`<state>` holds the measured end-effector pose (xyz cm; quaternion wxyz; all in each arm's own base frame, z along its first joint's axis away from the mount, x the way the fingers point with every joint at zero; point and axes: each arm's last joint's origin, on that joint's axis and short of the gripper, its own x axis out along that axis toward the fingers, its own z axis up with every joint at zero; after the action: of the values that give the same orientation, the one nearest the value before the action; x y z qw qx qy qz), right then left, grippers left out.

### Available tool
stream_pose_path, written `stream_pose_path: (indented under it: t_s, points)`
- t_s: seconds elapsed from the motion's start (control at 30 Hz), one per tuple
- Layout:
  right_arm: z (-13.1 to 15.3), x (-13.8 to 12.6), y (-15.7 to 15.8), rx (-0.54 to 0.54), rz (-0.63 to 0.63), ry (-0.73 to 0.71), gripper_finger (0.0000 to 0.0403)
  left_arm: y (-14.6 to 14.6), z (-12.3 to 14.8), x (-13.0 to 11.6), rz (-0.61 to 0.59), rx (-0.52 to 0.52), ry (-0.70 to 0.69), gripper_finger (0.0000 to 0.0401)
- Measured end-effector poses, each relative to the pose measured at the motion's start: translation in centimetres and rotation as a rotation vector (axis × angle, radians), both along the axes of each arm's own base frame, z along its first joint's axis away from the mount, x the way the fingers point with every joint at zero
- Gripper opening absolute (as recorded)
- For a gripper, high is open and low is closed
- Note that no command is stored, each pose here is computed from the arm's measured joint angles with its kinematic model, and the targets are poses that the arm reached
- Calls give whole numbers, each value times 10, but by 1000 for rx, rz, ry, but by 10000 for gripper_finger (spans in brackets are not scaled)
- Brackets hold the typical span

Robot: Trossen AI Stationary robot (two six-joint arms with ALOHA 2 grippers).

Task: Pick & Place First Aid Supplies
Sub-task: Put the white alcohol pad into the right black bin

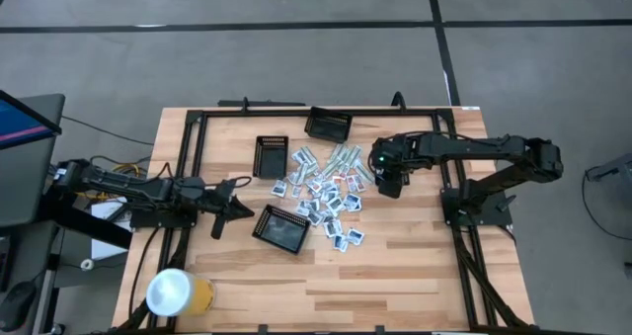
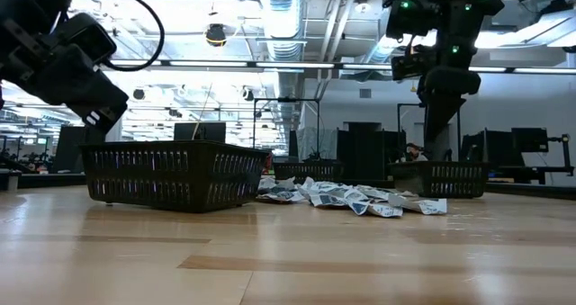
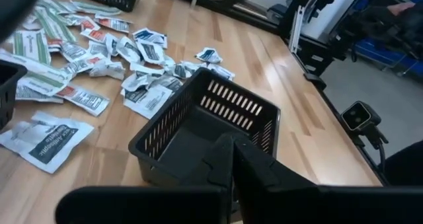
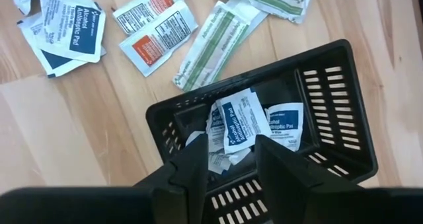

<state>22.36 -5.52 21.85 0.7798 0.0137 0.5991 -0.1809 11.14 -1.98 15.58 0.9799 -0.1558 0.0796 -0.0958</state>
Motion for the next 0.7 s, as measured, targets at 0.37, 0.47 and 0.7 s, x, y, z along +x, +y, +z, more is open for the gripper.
stream_pose_path:
  t_s: [0.37, 0.47, 0.7]
  points:
    - [0, 0, 0, 3, 1, 2, 118, 1, 8, -6, -5, 56, -108, 8]
    - [0, 0, 0, 4, 1, 2, 118, 1, 8, -8, -6, 62, -109, 8]
    - [9, -5, 1, -6, 6, -37, 118, 2, 13, -13, -5, 88, -179, 8]
